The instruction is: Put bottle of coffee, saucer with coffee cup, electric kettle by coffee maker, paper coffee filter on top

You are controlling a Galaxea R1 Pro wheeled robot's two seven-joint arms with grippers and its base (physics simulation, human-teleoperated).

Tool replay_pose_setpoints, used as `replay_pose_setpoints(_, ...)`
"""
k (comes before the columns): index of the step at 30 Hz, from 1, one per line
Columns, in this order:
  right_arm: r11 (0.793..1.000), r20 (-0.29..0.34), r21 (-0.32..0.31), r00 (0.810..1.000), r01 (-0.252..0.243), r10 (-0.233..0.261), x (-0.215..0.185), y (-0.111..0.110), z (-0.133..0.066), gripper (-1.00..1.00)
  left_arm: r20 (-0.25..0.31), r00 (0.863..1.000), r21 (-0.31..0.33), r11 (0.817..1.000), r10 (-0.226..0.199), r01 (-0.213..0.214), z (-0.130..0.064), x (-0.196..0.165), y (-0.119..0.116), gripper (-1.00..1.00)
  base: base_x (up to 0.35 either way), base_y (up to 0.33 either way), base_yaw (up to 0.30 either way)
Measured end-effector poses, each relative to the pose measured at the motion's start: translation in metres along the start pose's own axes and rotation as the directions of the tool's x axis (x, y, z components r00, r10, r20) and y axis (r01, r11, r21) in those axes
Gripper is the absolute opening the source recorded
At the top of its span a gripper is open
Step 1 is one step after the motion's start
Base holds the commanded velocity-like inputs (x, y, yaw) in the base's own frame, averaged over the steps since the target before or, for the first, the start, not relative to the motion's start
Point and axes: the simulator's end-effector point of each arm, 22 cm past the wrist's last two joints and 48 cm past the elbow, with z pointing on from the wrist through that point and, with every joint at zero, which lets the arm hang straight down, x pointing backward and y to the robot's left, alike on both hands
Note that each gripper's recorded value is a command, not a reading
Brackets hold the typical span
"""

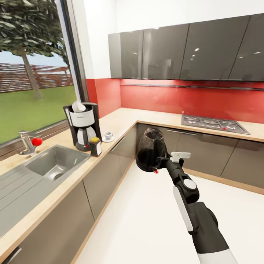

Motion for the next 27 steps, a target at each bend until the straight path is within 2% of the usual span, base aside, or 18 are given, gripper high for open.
replay_pose_setpoints(6, 1.000, -0.001, 0.000, 1.000, 0.000, 0.000, 0.0006, -0.0001, 0.0002, -1.00, 0.000, 1.000, 0.001, 1.000, -0.001, 0.001, -0.0001, 0.0000, -0.0010, 1.00, 0.326, -0.048, 0.000)
replay_pose_setpoints(27, 1.000, -0.001, 0.000, 1.000, 0.000, 0.000, 0.0006, 0.0002, 0.0002, -1.00, -0.001, 1.000, 0.001, 1.000, -0.001, 0.001, -0.0001, 0.0002, -0.0011, 1.00, 0.299, -0.148, 0.000)
